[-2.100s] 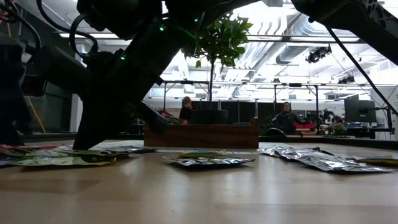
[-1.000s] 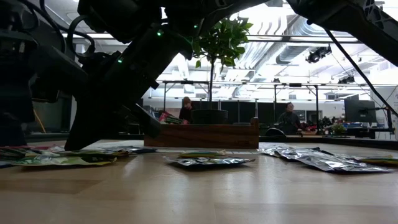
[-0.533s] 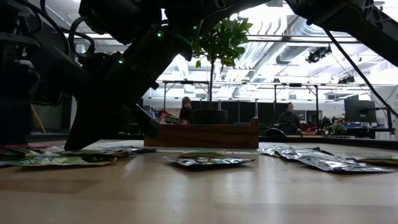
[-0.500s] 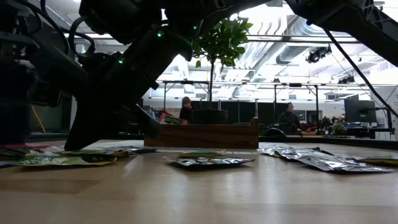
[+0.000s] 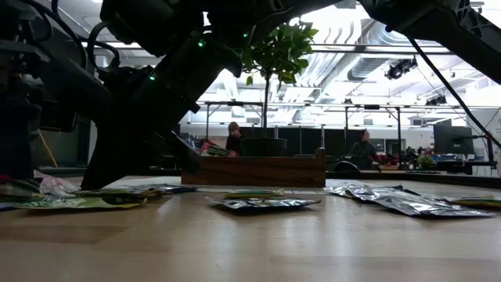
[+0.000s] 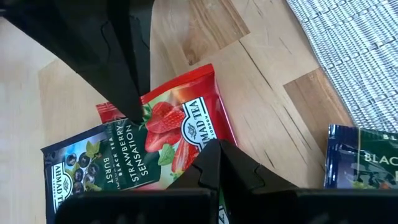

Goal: Pick & Place Tea
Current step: Put the red tea bag into the left section of the wooden organizer

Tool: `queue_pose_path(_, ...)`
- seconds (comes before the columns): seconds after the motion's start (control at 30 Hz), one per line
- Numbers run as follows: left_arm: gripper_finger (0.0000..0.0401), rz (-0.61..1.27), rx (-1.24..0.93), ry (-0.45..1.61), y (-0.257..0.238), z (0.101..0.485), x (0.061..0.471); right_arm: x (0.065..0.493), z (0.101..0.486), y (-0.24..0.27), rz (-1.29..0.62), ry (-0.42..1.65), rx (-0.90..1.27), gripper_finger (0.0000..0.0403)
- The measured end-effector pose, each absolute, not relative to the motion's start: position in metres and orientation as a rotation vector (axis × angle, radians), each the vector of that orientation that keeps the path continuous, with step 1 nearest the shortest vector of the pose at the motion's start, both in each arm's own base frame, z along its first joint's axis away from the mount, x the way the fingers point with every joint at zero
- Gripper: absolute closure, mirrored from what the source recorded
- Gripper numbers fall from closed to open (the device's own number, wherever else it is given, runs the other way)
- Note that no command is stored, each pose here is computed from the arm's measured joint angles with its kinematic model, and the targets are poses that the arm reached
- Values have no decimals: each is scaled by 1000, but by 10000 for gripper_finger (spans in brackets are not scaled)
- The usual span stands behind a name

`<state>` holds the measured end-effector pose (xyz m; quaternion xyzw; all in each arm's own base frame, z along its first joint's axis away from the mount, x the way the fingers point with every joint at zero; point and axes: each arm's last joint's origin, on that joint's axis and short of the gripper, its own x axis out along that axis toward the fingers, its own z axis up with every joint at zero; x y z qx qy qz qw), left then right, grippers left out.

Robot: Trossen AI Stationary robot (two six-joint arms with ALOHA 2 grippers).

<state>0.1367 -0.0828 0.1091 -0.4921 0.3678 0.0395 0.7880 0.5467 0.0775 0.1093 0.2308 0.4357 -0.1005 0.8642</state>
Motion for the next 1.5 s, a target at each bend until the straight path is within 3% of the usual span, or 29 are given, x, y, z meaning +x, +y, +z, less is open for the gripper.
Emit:
queue_pose_path(0.4,401,67,-961,781,-82,108,136,545,124,77,-139,913,393,400)
queue_pose_path(0.9,401,-25,-749,749,-82,110,137,540,185,63,-7,827,357,361)
queue_pose_path(1.3,401,-44,-634,673,-80,116,138,539,190,50,93,873,520,236)
queue_pose_path(1.5,401,-62,-587,604,-78,125,137,539,190,42,85,882,534,205)
